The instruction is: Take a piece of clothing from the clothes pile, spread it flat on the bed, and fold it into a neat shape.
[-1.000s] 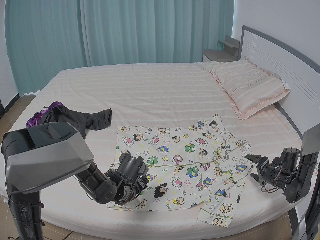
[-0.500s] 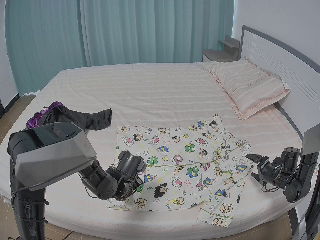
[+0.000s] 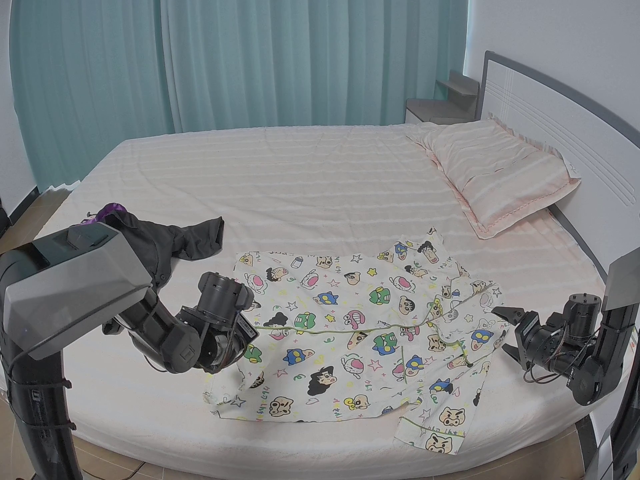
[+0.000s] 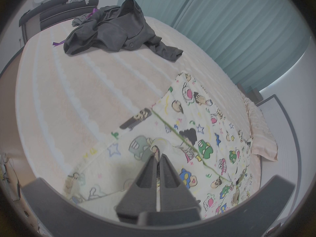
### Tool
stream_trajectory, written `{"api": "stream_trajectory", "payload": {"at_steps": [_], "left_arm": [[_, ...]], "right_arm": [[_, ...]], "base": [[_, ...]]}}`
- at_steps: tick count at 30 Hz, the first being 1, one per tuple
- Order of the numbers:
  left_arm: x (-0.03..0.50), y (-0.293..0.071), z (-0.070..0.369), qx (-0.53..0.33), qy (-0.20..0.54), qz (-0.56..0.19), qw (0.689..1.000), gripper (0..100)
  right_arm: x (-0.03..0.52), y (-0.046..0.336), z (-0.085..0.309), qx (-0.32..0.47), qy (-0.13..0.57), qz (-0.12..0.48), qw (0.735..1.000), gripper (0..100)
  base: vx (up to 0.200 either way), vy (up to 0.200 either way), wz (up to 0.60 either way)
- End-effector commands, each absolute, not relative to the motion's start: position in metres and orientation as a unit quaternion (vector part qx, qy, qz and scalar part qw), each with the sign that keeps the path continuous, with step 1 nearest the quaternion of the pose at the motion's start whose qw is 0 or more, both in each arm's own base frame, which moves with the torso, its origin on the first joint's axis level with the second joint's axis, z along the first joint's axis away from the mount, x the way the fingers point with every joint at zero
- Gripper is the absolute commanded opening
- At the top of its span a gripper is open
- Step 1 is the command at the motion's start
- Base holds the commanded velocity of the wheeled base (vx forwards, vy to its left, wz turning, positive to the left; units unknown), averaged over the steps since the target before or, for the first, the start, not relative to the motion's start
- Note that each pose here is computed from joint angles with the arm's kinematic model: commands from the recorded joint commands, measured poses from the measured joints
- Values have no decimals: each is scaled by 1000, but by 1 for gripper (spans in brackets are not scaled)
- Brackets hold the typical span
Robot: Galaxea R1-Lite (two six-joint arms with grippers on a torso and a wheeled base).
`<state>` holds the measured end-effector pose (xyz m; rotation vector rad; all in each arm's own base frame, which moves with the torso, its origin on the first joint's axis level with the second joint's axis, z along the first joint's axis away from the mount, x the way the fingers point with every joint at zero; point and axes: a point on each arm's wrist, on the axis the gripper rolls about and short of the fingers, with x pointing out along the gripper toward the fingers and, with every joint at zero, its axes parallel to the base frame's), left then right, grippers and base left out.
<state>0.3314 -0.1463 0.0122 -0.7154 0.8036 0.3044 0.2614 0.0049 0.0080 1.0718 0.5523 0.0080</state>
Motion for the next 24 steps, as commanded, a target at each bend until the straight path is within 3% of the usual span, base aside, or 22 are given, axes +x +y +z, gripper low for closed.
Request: {"api": "stream_trajectory", "payload": {"at_steps": [1,7,13,24], "left_arm": [[339,-132,13,-345,375,145,848,0],[347,-122,5,-334,387,119,851,0],[358,-113,-6,-308,364,100,873,0],[370,-104,-18,-316,349,95,877,0]], "right_arm": [[262,5,11,504,251,9,826,100],[262,5,11,504,251,9,826,100],[262,5,10,504,252,9,826,100],[262,5,10,504,253,8,826,100]], "base": [[0,0,0],[0,0,0],[0,0,0],[0,0,0]]}}
